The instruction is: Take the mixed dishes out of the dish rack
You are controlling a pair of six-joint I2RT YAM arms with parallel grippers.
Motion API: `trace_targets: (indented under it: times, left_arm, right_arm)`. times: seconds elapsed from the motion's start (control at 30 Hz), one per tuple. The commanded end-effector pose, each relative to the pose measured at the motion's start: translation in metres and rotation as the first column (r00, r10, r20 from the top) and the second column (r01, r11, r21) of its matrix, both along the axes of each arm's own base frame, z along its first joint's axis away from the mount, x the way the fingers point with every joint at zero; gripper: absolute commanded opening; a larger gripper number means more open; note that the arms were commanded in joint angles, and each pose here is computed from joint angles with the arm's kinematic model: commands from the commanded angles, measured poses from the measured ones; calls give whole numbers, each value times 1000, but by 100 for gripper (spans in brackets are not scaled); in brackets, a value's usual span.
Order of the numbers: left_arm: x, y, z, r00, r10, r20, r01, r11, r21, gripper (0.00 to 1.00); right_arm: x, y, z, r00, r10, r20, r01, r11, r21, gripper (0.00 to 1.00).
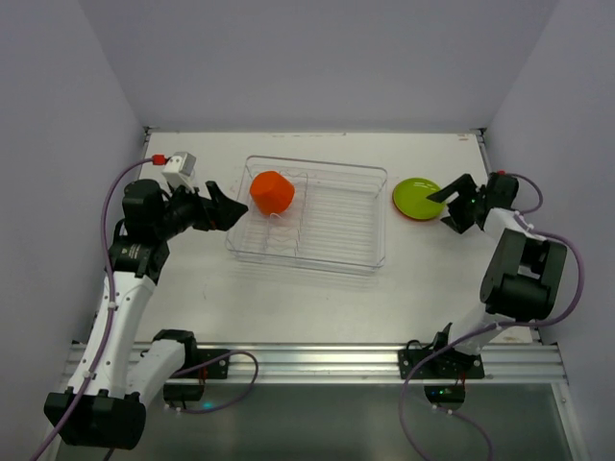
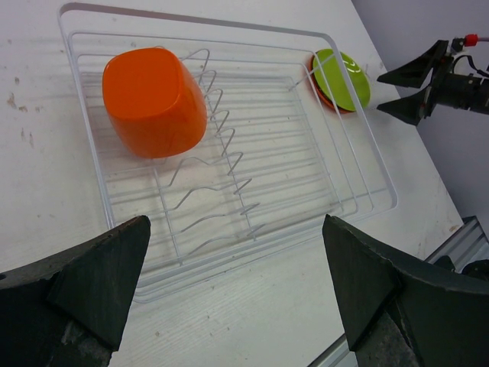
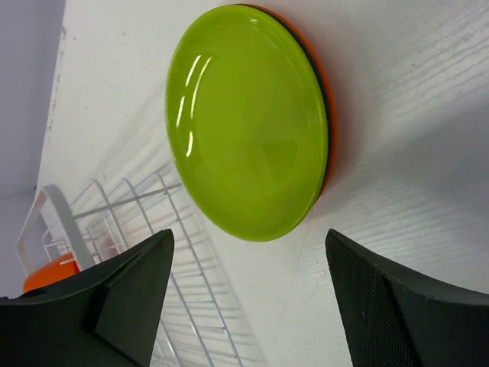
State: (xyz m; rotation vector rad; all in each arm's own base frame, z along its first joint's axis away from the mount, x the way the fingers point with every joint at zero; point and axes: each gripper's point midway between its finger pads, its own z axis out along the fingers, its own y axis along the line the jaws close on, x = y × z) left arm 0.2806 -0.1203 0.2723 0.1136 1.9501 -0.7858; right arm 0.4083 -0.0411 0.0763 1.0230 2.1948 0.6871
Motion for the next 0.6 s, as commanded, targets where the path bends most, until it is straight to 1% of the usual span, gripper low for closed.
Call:
trace_targets:
  times: [0.0,0.17,0.23,0.27,0.37,0.57]
  left_arm:
    - [-2,-5,4,999,-31,32,31,1000,-2,100]
    - [2,-4,2,999,-26,23,26,1000,-2,100]
    - [6,-4,0,1000,-23,12,23,1000,-1,100]
    - [8,-4,-3,1000,-19,4,19,1000,1,100]
    - [17,-3,-9,1000,-8,-24,8,1000,8,100]
    - [42,6,-24,995,65,-76,-61,997,53,100]
  right_arm:
    - [-4,4,37,994,22,104,-19,999,-31,82]
    - [-18,25,65,981,79,180,-72,996,-43,83]
    - [-22,42,72,971,129,200,-124,991,-40,82]
    - [-24,49,82,962,155,226,-147,988,-49,82]
    - [-28,84,97,937,250,244,-242,968,-65,82]
    - [-33,138,136,866,373,334,-370,926,-75,84]
